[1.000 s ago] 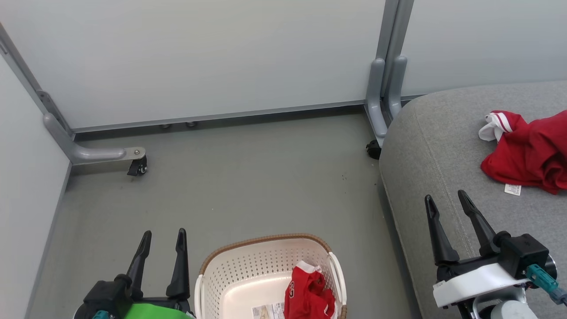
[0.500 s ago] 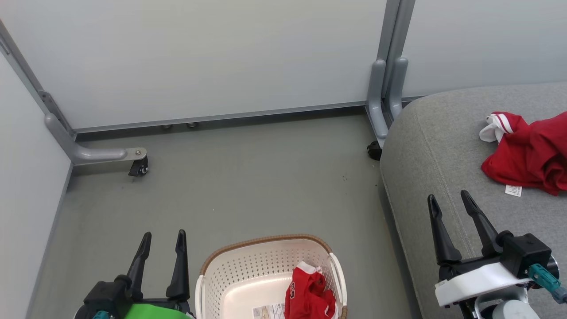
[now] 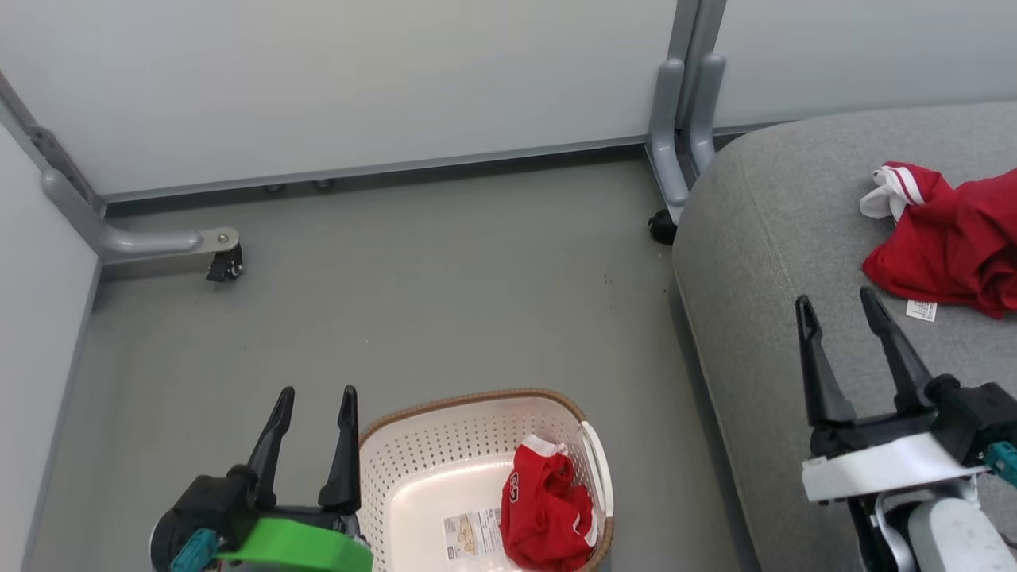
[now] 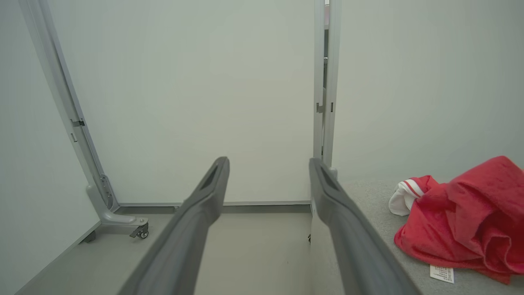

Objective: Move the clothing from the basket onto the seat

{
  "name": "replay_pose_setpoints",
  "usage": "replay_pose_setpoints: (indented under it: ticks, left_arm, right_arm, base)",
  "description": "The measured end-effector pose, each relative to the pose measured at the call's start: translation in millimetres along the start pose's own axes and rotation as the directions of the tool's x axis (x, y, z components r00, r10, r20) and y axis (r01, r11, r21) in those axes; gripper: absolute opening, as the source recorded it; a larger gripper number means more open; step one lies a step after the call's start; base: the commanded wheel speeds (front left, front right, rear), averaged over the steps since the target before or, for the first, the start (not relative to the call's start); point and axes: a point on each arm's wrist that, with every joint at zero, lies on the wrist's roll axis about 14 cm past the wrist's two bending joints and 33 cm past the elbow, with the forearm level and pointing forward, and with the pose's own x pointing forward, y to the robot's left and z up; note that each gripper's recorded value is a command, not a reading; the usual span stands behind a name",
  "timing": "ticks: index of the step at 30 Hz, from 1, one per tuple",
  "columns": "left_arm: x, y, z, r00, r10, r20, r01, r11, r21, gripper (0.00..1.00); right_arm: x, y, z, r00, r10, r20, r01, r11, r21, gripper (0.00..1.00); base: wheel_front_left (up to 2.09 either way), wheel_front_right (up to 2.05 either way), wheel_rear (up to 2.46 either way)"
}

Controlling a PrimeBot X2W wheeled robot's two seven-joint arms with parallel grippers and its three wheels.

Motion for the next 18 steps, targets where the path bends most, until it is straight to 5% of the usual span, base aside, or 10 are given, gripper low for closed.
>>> replay_pose_setpoints:
  ticks: [9,18]
  left_arm:
    - [50,-26,-66,0.976,-0.113,-0.186,0.106,0.993,-0.046,1.00]
    - [88,-39,-159,0.875,-0.233,-0.424,0.227,0.972,-0.065,1.00]
  right_arm:
    - [38,-32,8,0.996,-0.067,0.058,0.070,0.995,-0.065,1.00]
    - [62,-45,-35,0.994,-0.108,-0.011,0.107,0.992,-0.071,1.00]
  base:
    - [0.00,0.00,0.00]
    - [0.00,0.00,0.00]
